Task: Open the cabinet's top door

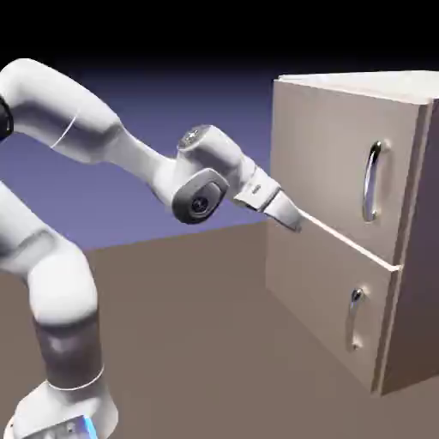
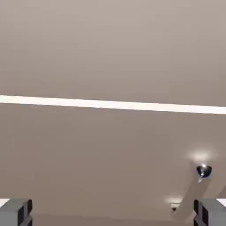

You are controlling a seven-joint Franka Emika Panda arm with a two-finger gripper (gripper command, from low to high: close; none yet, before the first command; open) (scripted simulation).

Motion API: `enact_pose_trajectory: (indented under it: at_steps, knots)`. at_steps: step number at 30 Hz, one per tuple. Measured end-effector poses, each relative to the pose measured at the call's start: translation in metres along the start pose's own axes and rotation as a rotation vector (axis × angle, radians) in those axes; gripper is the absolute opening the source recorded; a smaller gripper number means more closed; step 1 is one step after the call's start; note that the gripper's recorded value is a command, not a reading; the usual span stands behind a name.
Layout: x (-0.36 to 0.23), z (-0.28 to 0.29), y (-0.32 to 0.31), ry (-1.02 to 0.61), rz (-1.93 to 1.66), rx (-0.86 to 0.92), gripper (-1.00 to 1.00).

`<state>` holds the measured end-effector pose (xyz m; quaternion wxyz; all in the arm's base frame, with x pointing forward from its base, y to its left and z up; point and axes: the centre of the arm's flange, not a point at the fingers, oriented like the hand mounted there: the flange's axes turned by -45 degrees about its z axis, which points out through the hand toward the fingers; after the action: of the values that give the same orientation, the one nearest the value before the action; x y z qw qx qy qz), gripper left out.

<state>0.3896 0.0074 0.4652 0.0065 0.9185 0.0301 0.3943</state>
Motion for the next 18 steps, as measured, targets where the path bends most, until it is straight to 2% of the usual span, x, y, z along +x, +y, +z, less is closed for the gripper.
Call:
enact_pose_trajectory:
  at_steps: [18]
  knots:
    - [0.051, -0.065, -0.013, 0.215, -0.073, 0.003, 1.0]
